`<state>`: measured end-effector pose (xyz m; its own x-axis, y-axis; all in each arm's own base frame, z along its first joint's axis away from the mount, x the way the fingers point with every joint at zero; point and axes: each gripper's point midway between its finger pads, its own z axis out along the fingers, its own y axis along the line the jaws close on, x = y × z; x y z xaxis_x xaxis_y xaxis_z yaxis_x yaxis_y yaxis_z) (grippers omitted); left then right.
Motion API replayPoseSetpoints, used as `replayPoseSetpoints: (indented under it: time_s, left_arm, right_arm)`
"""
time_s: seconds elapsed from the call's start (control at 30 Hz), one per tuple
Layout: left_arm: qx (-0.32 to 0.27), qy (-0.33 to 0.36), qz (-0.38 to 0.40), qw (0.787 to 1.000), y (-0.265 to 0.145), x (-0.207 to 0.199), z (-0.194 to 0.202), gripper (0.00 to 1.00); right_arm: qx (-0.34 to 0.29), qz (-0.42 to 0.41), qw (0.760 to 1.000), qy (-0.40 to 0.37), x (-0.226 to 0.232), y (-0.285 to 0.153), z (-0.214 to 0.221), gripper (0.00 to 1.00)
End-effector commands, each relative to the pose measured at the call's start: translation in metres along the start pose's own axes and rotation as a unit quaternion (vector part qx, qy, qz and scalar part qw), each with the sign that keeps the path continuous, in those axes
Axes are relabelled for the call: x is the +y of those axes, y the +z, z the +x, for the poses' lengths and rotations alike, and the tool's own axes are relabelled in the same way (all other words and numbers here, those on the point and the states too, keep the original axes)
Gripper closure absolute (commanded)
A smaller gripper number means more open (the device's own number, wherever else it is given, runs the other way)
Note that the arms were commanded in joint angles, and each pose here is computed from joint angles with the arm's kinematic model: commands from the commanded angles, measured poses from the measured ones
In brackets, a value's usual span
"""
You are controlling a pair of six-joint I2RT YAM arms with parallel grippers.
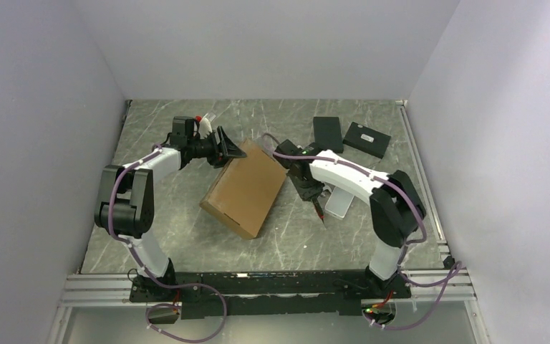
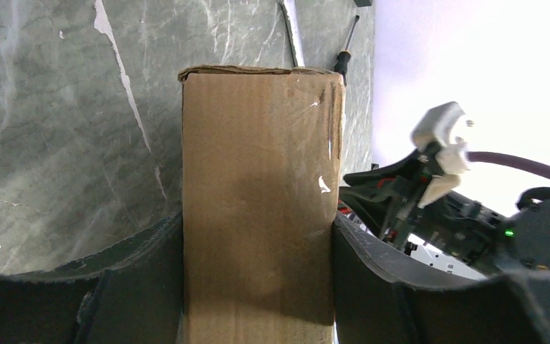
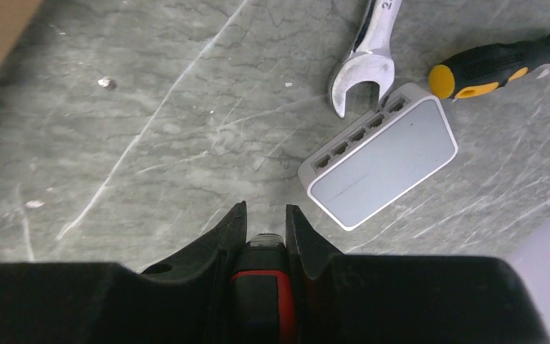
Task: Unpack the express box
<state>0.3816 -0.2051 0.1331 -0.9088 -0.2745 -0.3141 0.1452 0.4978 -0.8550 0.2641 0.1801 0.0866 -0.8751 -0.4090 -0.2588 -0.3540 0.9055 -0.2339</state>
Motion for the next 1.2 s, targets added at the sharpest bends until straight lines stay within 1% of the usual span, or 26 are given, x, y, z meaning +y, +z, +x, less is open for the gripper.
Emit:
replayPoseSetpoints:
  time_s: [0.0, 0.03, 0.17, 0.27, 0.5, 0.57, 0.67, 0.83, 0.9, 0.97, 1.03, 1.07, 1.1, 1.17]
  left_arm:
    - [-0.017, 0.009, 0.007, 1.0, -0.012, -0.019, -0.008, 0.51]
    - [-0.017, 0.012, 0.008, 1.0, -0.013, -0.022, -0.009, 0.51]
    - [-0.023, 0.018, 0.011, 1.0, -0.015, -0.026, -0.009, 0.51]
    - [-0.021, 0.019, 0.013, 1.0, -0.016, -0.028, -0.01, 0.51]
    - [-0.031, 0.033, 0.005, 0.999, -0.02, -0.03, -0.012, 0.51]
    - [-0.037, 0.04, -0.001, 0.999, -0.022, -0.031, -0.014, 0.5]
    - [-0.04, 0.047, -0.013, 0.998, -0.024, -0.029, -0.016, 0.49]
    - [-0.045, 0.057, -0.021, 0.997, -0.025, -0.03, -0.016, 0.48]
    - [-0.043, 0.059, -0.022, 0.997, -0.025, -0.03, -0.015, 0.48]
    - [-0.043, 0.064, -0.021, 0.997, -0.025, -0.033, -0.015, 0.49]
    - [-0.051, 0.087, -0.043, 0.994, -0.027, -0.034, -0.015, 0.5]
    - [-0.056, 0.104, -0.061, 0.991, -0.029, -0.037, -0.016, 0.5]
    - [-0.062, 0.131, -0.08, 0.986, -0.033, -0.042, -0.018, 0.5]
    - [-0.073, 0.187, -0.127, 0.971, -0.041, -0.051, -0.018, 0.5]
  right_arm:
    - [-0.003, 0.048, 0.999, 0.007, -0.013, 0.002, -0.011, 0.95]
    - [-0.005, 0.053, 0.999, 0.008, -0.013, 0.005, -0.013, 0.94]
    - [-0.029, 0.041, 0.999, 0.019, -0.004, 0.015, -0.026, 0.81]
    - [-0.045, 0.039, 0.998, 0.021, -0.001, 0.023, -0.031, 0.74]
    - [-0.077, 0.033, 0.996, 0.031, 0.003, 0.035, -0.038, 0.53]
    - [-0.086, 0.024, 0.995, 0.033, 0.005, 0.032, -0.041, 0.49]
    - [-0.108, 0.014, 0.993, 0.04, 0.004, 0.021, -0.046, 0.45]
    - [-0.167, -0.063, 0.982, 0.055, 0.018, -0.011, -0.061, 0.41]
    - [-0.195, -0.104, 0.973, 0.066, 0.027, -0.027, -0.066, 0.4]
    - [-0.221, -0.158, 0.959, 0.083, 0.041, -0.038, -0.068, 0.38]
    - [-0.256, -0.228, 0.934, 0.104, 0.06, -0.056, -0.077, 0.37]
    - [-0.263, -0.266, 0.92, 0.112, 0.071, -0.064, -0.077, 0.27]
    - [-0.272, -0.3, 0.907, 0.12, 0.08, -0.072, -0.078, 0.21]
    - [-0.281, -0.356, 0.881, 0.133, 0.096, -0.082, -0.079, 0.18]
